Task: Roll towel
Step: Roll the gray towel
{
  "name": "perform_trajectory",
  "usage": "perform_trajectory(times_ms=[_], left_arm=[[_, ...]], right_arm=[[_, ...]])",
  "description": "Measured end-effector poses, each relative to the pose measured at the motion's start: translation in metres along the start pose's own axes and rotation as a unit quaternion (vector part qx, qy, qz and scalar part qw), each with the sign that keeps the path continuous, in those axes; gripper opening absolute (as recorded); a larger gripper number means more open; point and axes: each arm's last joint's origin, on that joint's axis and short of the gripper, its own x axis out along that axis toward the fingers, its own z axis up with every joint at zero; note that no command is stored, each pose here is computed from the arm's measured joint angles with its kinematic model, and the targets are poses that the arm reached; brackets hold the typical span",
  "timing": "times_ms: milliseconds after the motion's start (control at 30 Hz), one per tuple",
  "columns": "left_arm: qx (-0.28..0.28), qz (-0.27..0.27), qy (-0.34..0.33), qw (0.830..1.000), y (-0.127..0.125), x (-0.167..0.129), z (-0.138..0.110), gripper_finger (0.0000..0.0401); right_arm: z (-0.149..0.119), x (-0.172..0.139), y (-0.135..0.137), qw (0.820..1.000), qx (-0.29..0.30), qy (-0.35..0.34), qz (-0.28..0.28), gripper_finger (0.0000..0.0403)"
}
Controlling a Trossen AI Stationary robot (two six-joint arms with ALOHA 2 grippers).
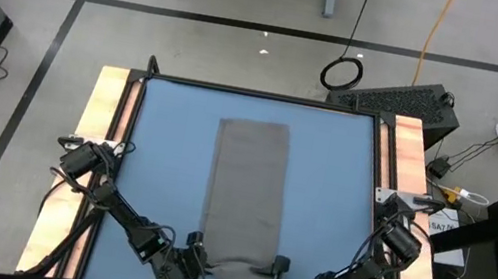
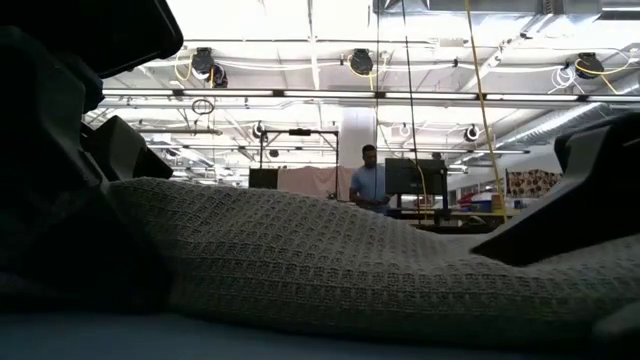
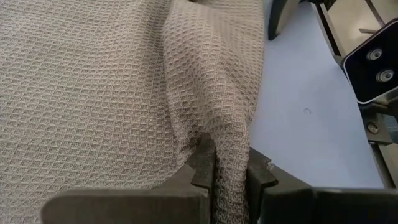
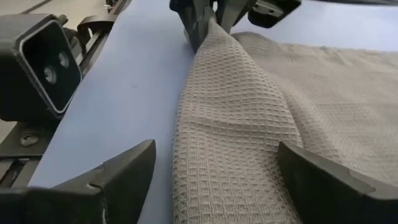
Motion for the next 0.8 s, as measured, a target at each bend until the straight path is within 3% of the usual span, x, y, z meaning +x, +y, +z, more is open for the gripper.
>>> perform_trajectory(times_ms=[200, 467, 600, 800], left_arm=[[0.004, -0.001, 0.000, 1.000, -0.003, -0.002, -0.003, 0.0036], [0.005, -0.010, 0.002, 1.000, -0.006, -0.003, -0.005, 0.0036], [0.004, -0.010, 0.001, 1.000, -0.006, -0.003, -0.005, 0.0036], [0.000, -0.012, -0.001, 1.000, -0.006, -0.003, -0.005, 0.0036]], right_arm=[[-0.001, 0.000, -0.001, 1.000, 0.029, 0.005, -0.005, 0.0316], [0.011, -0.012, 0.019, 0.998, -0.037, -0.042, -0.038, 0.0338], [0.009, -0.007, 0.013, 0.999, -0.002, -0.023, -0.043, 0.0353], [0.005, 0.004, 0.003, 0.997, 0.070, 0.036, -0.025, 0.0340]])
